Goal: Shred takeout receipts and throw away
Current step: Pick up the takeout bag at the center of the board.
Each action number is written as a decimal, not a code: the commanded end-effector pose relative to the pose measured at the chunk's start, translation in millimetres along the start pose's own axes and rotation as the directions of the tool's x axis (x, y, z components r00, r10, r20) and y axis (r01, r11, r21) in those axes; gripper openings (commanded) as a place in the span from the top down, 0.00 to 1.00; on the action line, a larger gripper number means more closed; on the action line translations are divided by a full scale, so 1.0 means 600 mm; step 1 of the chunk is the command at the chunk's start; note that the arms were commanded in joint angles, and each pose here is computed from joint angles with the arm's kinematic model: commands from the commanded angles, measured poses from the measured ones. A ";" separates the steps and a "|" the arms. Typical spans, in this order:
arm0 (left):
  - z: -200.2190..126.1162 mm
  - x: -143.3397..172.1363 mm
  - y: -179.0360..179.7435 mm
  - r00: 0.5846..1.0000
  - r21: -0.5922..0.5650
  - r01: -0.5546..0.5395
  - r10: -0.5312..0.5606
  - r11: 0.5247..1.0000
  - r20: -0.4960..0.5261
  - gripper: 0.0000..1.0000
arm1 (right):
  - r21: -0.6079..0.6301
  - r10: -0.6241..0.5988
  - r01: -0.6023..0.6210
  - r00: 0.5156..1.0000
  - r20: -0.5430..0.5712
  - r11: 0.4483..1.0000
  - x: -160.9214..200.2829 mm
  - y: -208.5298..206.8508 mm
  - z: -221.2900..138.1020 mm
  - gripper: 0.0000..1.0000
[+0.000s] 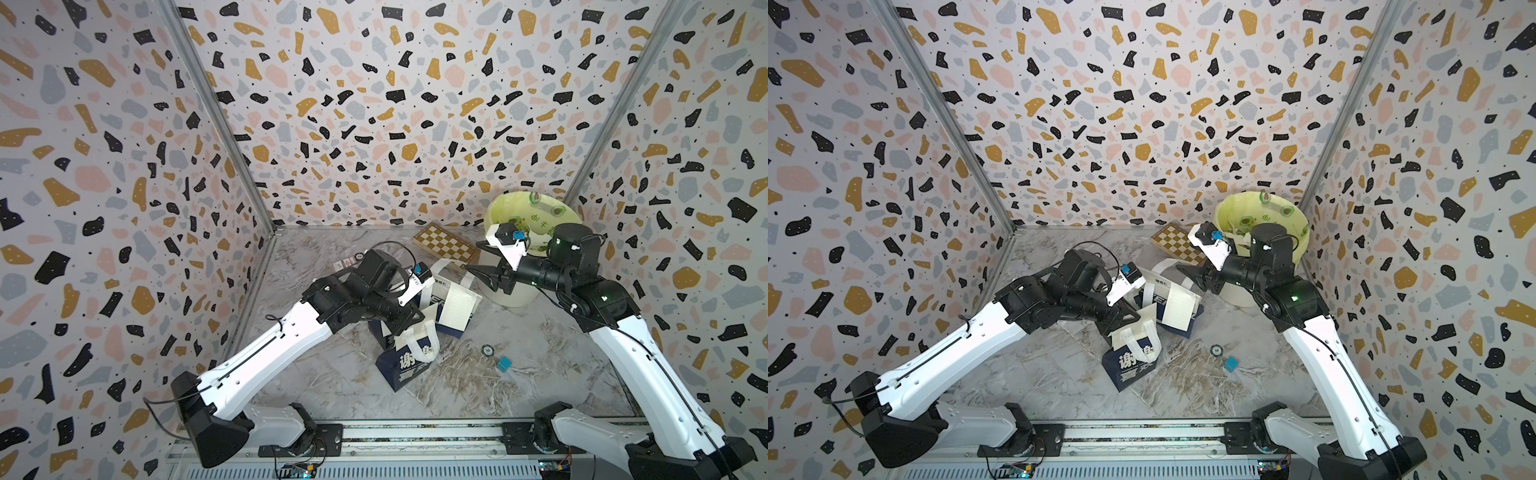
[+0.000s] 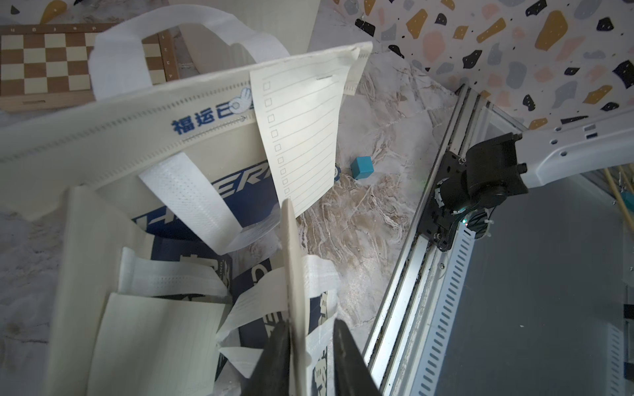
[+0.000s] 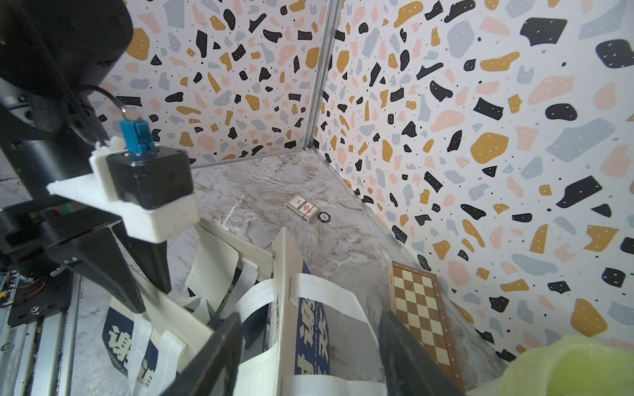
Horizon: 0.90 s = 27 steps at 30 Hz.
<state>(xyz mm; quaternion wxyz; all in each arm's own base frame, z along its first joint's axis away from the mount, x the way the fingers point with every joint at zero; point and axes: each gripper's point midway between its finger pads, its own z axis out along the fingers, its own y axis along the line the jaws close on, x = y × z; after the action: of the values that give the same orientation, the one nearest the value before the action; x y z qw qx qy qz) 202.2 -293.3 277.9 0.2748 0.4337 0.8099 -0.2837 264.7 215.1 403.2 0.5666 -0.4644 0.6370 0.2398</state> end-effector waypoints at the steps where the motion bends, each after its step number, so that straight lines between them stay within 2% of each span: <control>1: 0.000 0.000 -0.003 1.000 0.003 -0.011 0.011 1.000 -0.003 0.83 | -0.006 -0.016 0.016 0.999 0.033 1.000 -0.015 0.005 -0.005 0.36; 9: 0.006 0.025 0.003 0.999 -0.013 0.013 -0.013 1.000 -0.035 0.96 | -0.008 -0.018 0.018 0.999 0.039 1.000 -0.015 0.005 -0.003 0.36; 15: -0.006 0.026 -0.001 1.000 -0.015 0.009 -0.009 1.000 -0.020 0.96 | -0.005 -0.025 0.025 0.998 0.049 1.000 -0.021 0.005 -0.004 0.37; 16: -0.012 0.026 -0.003 1.000 -0.016 0.008 -0.008 1.000 -0.016 1.00 | -0.001 -0.026 0.026 0.998 0.050 1.000 -0.022 0.004 -0.004 0.37; 19: -0.044 0.032 0.004 0.994 -0.081 0.110 -0.110 0.991 0.007 1.00 | 0.018 -0.035 0.034 0.998 0.055 0.999 -0.027 0.001 -0.009 0.37; 23: -0.093 0.077 0.027 0.956 -0.215 0.294 -0.291 0.931 0.047 1.00 | 0.044 -0.053 0.050 0.997 0.062 0.998 -0.031 -0.004 -0.013 0.37; 27: -0.141 0.122 0.054 0.898 -0.340 0.439 -0.420 0.832 0.130 1.00 | 0.049 -0.061 0.057 0.996 0.068 0.997 -0.032 -0.008 -0.010 0.37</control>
<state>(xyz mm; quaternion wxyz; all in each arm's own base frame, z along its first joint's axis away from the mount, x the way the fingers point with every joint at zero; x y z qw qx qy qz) 176.0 -212.2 286.3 0.2963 0.2737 0.8837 -0.2373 269.2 215.7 412.3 0.5872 -0.4618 0.6238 0.2299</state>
